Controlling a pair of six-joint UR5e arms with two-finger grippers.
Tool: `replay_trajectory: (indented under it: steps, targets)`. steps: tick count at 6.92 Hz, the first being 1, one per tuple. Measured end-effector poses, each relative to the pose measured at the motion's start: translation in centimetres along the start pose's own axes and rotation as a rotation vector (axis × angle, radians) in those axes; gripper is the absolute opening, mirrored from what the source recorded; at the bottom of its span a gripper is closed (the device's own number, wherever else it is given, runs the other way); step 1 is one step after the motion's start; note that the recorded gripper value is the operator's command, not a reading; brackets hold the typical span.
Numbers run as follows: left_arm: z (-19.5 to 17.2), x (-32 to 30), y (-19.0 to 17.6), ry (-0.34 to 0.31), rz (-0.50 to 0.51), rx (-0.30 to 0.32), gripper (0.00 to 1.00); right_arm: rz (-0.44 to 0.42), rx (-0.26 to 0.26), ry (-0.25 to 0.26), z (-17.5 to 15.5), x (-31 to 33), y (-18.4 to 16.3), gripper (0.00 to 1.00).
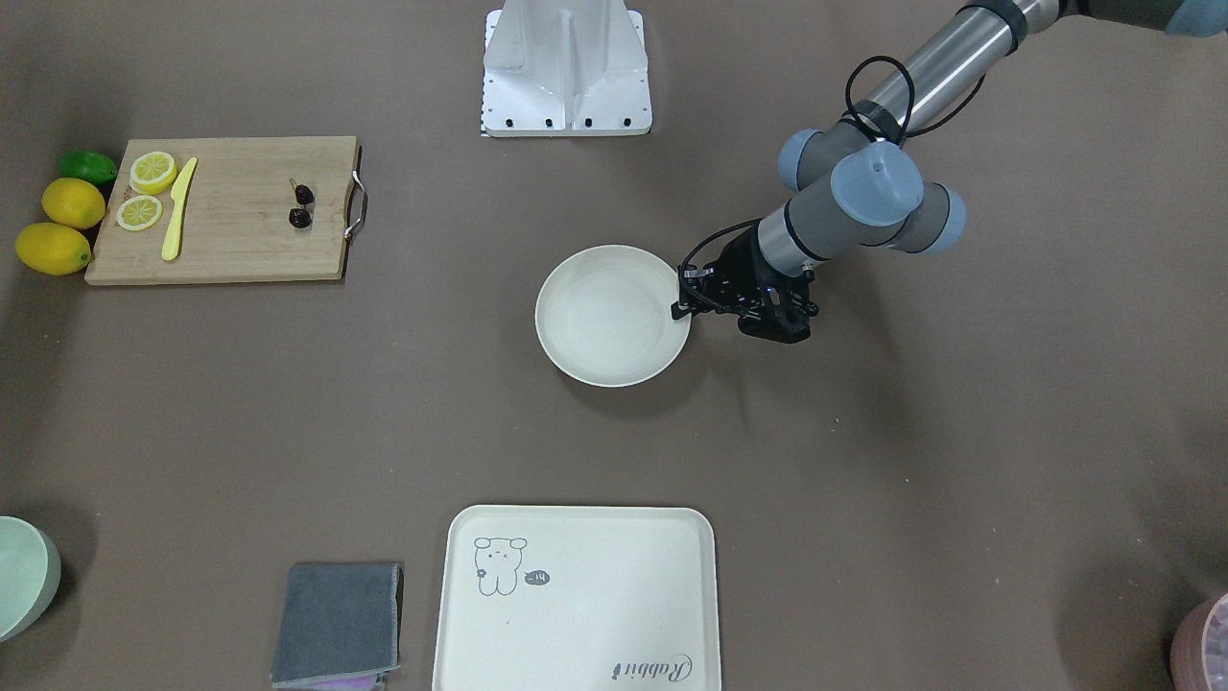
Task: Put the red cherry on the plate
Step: 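Slide the white plate with the left gripper toward the table center, then release the plate and withdraw the left arm out of view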
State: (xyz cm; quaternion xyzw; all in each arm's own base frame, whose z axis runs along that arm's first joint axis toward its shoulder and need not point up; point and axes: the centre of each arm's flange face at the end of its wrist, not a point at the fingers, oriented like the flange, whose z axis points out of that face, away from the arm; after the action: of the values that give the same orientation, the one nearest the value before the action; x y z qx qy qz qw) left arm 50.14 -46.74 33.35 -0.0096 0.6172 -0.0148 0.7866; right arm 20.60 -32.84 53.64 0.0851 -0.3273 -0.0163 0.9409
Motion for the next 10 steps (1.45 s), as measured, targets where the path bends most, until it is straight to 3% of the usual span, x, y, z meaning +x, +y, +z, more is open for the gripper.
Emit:
replay_trajectory:
  steps: [1,2,3,6,8,10]
  targets:
    - [0.6,0.4,0.4,0.000,-0.001,0.003,0.21,0.003,0.002,0.001,-0.1,0.1,0.1,1.00]
    - [0.9,0.6,0.6,0.001,0.000,0.005,0.73,0.007,0.005,0.002,-0.2,0.2,0.2,1.00]
    - [1.0,0.8,0.7,0.001,0.001,0.009,0.97,0.010,0.007,0.003,-0.3,0.3,0.3,1.00]
    - [-1.0,0.6,-0.4,0.012,-0.002,0.020,0.98,0.016,0.006,0.002,-0.2,0.4,0.6,1.00]
    - [-9.6,-3.5,-4.4,0.024,-0.020,-0.005,0.98,0.007,0.012,0.003,-0.6,0.0,0.2,1.00]
    - [-19.8,-13.2,-5.4,-0.003,0.067,0.014,0.97,-0.023,0.021,-0.001,-1.3,-1.5,-1.8,1.00]
